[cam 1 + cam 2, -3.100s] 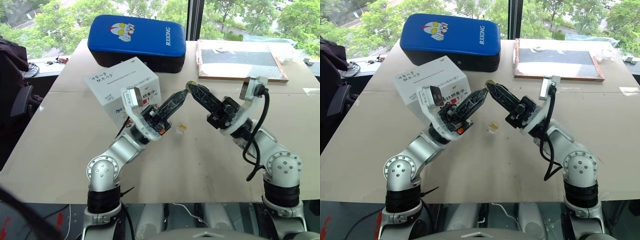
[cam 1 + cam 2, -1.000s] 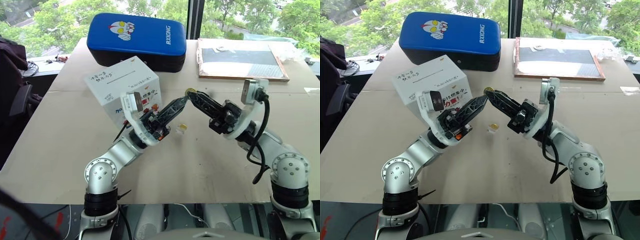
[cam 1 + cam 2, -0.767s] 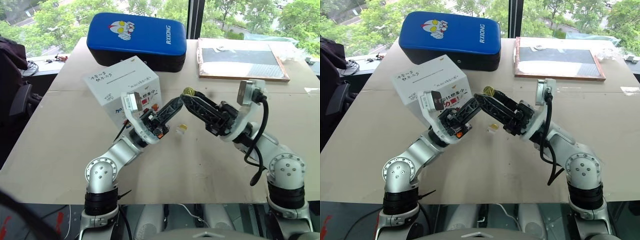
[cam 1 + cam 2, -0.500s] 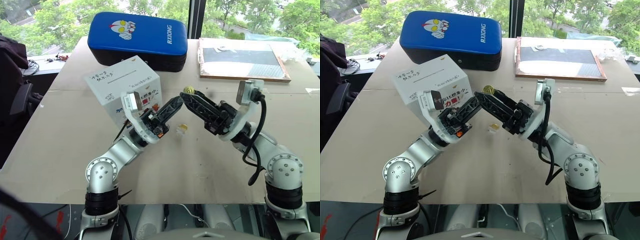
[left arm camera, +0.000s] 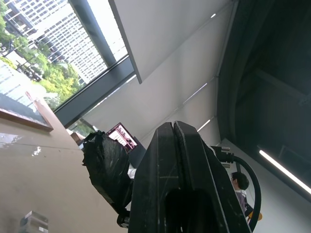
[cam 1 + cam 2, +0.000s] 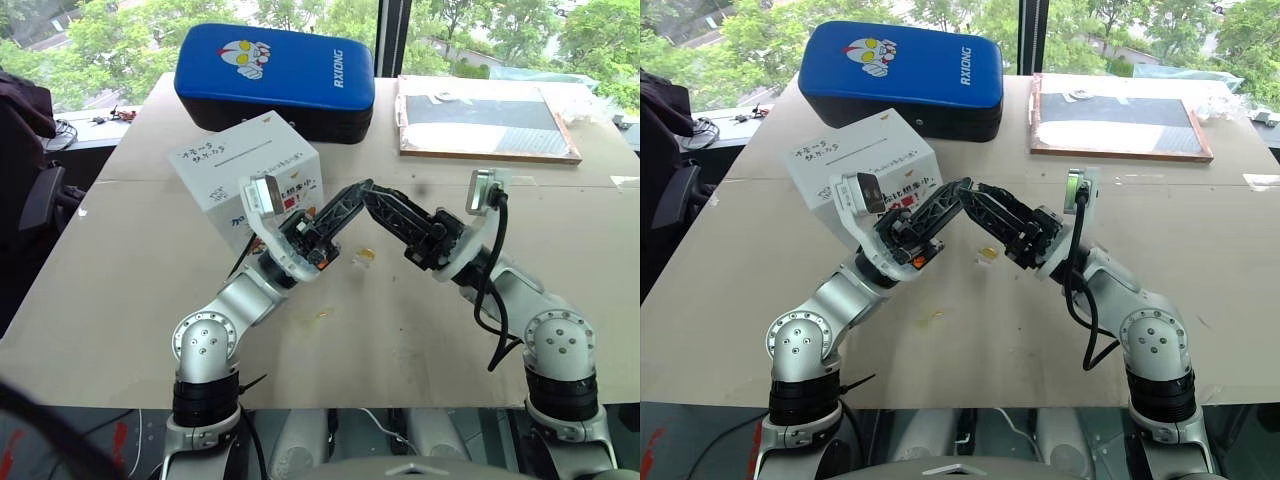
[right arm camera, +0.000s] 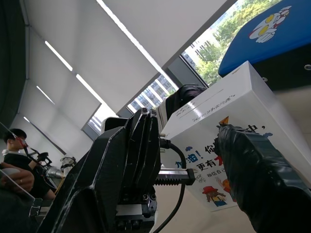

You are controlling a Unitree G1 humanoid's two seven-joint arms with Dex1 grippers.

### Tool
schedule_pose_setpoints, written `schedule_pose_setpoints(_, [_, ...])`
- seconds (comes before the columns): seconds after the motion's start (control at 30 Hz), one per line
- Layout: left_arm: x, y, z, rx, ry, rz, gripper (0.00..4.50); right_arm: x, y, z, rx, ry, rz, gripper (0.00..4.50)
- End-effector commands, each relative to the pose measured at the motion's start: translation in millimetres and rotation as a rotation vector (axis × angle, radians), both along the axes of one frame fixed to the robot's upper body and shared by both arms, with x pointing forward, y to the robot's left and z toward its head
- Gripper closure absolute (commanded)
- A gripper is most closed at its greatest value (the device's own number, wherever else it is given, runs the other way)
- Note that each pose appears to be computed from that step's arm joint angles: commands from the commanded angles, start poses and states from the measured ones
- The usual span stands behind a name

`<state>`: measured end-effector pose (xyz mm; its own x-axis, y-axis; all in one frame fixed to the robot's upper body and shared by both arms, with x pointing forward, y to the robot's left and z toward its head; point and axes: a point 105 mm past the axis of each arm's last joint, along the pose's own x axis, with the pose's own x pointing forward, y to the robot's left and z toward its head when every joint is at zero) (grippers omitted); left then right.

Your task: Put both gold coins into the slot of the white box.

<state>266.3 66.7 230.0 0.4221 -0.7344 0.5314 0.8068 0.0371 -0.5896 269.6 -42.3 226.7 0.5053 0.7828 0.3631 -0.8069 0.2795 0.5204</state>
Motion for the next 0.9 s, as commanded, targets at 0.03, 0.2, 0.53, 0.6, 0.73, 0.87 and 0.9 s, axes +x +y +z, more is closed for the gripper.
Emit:
schedule_pose_setpoints(0.03, [-9, -1, 12, -0.005, -0.073, -0.015, 4.5, 8, -11, -6, -0.022, 0.014, -0.067, 1.31])
schedule_pose_setpoints(0.2, [-1, 11, 2, 0.035, -0.057, 0.035, 4.5, 13, -18, -10, -0.03, 0.01, -0.107, 1.31])
schedule_pose_setpoints(0.53, [-1, 16, 2, 0.048, -0.067, 0.04, 4.5, 16, -24, -11, -0.021, 0.003, -0.133, 1.31])
schedule_pose_setpoints(0.6, [-2, 16, 1, 0.047, -0.065, 0.041, 4.5, 16, -26, -11, -0.02, 0.003, -0.137, 1.31])
schedule_pose_setpoints(0.73, [-3, 16, 1, 0.045, -0.066, 0.041, 4.5, 16, -27, -11, -0.018, 0.002, -0.14, 1.31])
schedule_pose_setpoints(0.87, [-3, 17, 2, 0.041, -0.069, 0.045, 4.5, 18, -28, -10, -0.017, 0.0, -0.143, 1.31])
schedule_pose_setpoints(0.9, [-3, 17, 2, 0.041, -0.068, 0.05, 4.5, 18, -29, -10, -0.015, -0.002, -0.146, 1.31])
